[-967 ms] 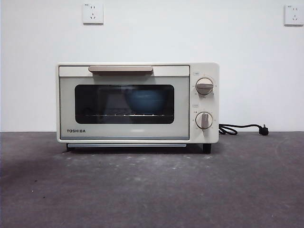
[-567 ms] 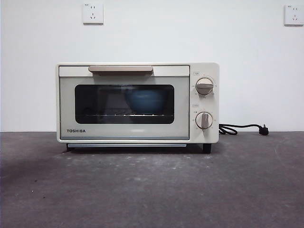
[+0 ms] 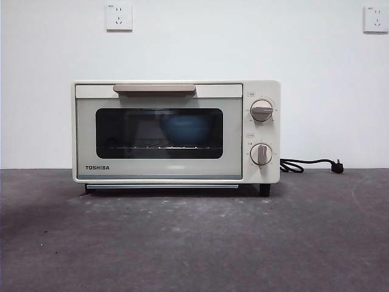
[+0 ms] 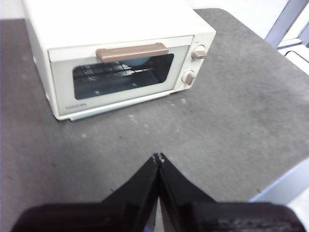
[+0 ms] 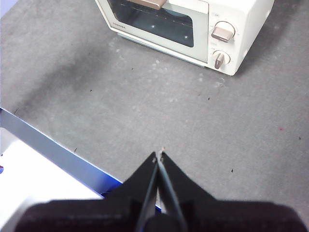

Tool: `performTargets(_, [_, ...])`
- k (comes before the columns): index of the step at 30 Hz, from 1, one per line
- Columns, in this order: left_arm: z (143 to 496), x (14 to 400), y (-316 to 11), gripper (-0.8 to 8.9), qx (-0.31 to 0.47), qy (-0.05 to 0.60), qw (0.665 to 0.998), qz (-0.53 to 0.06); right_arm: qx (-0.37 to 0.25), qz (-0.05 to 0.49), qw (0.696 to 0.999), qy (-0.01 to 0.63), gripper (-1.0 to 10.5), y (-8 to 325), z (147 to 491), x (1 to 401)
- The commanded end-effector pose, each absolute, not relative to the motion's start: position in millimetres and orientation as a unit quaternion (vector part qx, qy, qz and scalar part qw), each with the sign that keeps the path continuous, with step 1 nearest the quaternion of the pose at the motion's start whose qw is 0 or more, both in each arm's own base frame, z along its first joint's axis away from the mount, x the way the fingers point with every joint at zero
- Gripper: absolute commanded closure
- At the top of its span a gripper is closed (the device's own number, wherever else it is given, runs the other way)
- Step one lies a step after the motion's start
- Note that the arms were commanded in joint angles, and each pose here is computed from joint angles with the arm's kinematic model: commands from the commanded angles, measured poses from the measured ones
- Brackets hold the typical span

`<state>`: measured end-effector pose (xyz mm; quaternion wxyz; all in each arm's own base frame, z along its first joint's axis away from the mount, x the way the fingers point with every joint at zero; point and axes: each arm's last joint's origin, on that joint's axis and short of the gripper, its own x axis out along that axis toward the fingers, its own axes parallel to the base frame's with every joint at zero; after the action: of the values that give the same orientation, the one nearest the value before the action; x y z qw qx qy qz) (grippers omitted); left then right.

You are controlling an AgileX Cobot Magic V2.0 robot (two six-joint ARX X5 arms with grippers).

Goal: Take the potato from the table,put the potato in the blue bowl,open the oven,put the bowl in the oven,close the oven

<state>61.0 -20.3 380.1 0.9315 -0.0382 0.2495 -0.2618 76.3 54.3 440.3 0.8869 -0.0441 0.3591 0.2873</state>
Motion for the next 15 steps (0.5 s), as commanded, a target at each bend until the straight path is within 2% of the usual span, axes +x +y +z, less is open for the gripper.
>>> performTargets(1, [385.2,65.3,-20.4,8.18,0.014,0.202,0.944,-0.262,-0.042,0.287,0.886,0.361,9.5,51.8,440.1,72.4])
performTargets(4, [396.5,67.3,-19.1,8.18,0.076,0.109,0.961,-0.244,-0.041,0.288,0.887,0.358,9.5,50.5,440.6,70.4])
performTargets(8, [396.6,65.2,-16.3,8.18,0.136,-0.018,0.967,-0.215,-0.04,0.288,0.889,0.354,9.5,48.9,441.1,68.1])
performTargets(11, [380.6,65.7,-13.2,8.18,0.149,-0.082,0.971,-0.168,-0.04,0.289,0.889,0.353,9.5,48.1,441.4,67.0])
performTargets(15, [344.3,70.2,-9.3,8.17,0.151,-0.123,0.975,-0.107,-0.039,0.289,0.889,0.352,9.5,48.1,441.4,66.8])
